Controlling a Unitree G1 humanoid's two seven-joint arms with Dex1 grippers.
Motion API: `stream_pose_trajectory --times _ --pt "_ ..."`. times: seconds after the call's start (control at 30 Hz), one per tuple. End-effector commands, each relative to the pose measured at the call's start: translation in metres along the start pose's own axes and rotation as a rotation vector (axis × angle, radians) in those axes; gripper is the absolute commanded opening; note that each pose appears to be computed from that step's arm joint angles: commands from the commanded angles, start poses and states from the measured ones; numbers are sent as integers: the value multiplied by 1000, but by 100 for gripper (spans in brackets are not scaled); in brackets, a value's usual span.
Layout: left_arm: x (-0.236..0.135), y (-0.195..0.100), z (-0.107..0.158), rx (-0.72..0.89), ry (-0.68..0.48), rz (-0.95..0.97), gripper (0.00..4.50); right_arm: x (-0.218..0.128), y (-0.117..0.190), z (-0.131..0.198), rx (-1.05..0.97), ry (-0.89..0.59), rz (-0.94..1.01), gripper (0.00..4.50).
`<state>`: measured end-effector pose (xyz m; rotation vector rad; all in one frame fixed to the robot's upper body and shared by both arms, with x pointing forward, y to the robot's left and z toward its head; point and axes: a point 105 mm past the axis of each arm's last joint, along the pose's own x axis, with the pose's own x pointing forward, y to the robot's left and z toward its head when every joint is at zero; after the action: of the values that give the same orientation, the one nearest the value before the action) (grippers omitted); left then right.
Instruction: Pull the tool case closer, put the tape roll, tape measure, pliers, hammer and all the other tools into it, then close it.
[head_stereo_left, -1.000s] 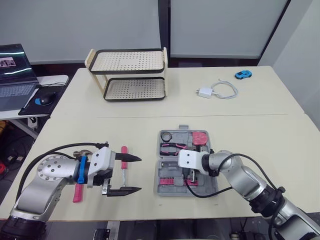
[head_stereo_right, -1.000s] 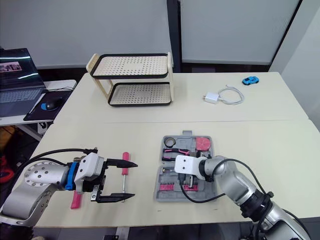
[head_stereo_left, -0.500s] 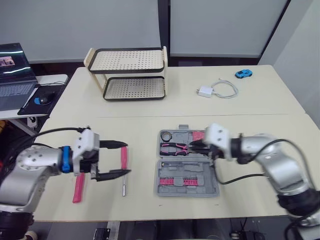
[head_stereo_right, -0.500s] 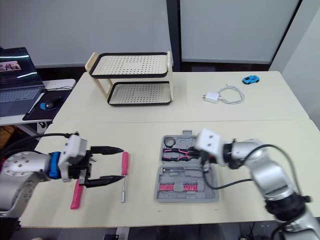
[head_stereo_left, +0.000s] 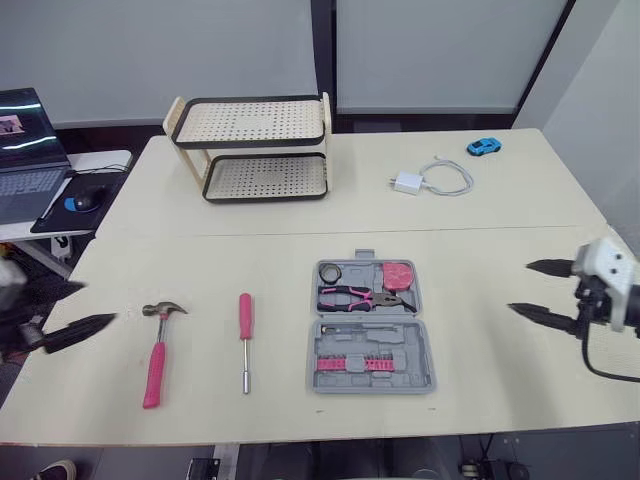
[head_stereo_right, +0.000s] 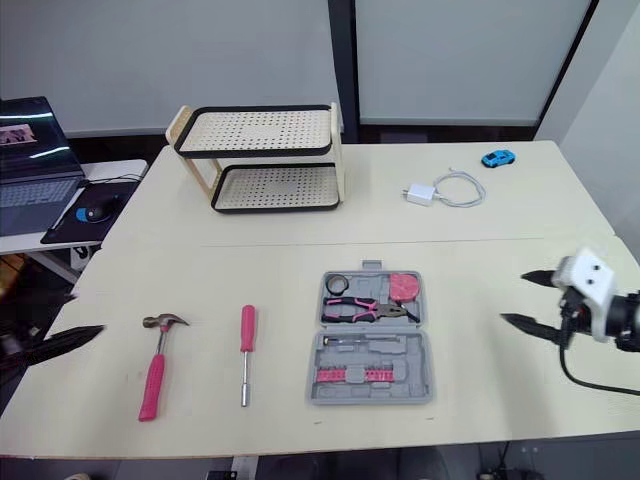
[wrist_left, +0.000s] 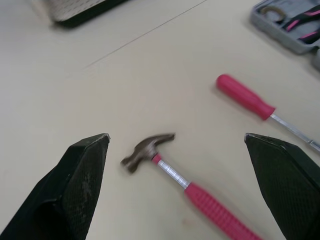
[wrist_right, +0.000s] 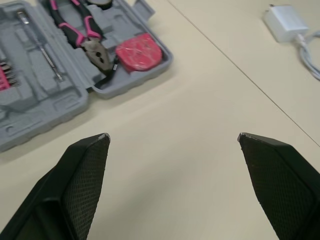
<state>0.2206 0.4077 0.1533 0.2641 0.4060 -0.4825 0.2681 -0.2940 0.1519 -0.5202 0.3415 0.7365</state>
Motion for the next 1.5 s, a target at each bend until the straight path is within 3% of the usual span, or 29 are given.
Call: stream_pose_trajectory --times 0.03,0.27,0.57,0.73,0.9,1.2,1.5 --pt "-30 28 -22 -64 39 174 450 -20 -21 -21 19 19 -147 446" --pt "-30 38 -46 -149 104 238 450 -26 -24 -49 72 47 -223 446" --pt "-27 44 -47 -121 115 293 450 -30 -40 -57 14 71 -359 446" --pt "-28 52 -49 -140 116 394 450 -3 -27 -23 56 -58 -208 446" --pt "-33 43 -52 -209 87 360 450 32 1 34 -7 -212 -8 446" --pt "-37 13 -66 -283 38 376 450 72 82 134 -151 -470 394 446" --pt "-46 -36 -84 -383 25 430 450 74 138 174 -165 -577 671 446"
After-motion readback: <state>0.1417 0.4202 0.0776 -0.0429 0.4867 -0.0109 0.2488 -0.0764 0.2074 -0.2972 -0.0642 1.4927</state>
